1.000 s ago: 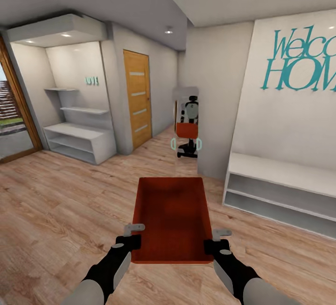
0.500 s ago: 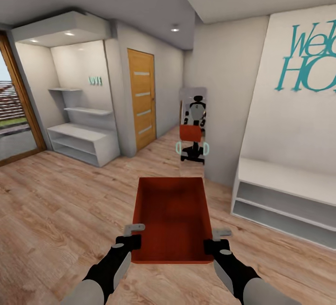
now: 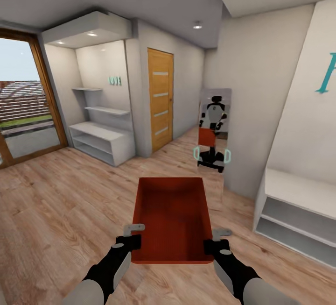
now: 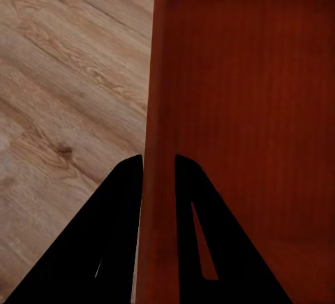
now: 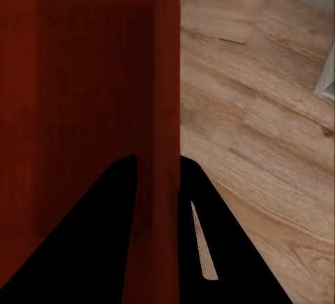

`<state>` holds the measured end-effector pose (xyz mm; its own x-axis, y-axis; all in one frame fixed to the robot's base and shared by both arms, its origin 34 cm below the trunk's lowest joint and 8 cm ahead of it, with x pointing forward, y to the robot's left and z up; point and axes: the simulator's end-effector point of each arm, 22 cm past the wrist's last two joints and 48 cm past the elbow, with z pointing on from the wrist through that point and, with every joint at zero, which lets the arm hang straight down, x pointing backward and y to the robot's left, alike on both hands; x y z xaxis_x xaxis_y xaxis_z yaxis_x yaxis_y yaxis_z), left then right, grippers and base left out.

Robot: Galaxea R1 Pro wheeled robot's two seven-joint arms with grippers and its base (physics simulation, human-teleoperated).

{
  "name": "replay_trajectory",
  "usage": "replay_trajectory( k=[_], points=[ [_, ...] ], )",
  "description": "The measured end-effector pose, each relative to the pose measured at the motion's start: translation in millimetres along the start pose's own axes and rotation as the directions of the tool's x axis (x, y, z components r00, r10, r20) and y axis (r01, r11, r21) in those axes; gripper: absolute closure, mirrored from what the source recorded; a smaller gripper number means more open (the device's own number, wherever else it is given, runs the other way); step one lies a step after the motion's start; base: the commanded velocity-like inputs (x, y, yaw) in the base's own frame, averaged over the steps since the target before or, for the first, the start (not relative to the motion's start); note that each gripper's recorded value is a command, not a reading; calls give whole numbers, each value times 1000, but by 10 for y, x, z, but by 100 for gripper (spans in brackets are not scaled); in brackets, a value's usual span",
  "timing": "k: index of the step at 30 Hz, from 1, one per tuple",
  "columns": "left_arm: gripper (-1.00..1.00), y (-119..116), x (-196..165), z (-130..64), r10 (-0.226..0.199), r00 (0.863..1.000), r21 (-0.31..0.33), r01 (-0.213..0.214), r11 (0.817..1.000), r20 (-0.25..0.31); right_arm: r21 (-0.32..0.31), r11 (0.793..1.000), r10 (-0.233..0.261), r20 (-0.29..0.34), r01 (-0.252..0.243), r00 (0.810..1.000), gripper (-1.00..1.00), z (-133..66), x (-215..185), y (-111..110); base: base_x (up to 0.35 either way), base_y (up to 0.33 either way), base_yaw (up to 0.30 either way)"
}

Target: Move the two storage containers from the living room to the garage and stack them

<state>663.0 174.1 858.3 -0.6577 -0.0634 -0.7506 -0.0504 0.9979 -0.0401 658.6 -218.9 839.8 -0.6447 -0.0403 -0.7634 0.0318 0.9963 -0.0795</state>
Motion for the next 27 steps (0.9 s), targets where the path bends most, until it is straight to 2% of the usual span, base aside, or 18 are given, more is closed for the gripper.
replay_trajectory(
  k=[22,27],
  points=[
    [100,-1,-3,0,0,1000,0,0,1000,1,0,1000,0,0,0,1000,100,0,-2,0,323,0,269],
    [100,-2,-3,0,0,1000,0,0,1000,1,0,1000,0,0,0,1000,100,0,-1,-2,323,0,94]
  ],
)
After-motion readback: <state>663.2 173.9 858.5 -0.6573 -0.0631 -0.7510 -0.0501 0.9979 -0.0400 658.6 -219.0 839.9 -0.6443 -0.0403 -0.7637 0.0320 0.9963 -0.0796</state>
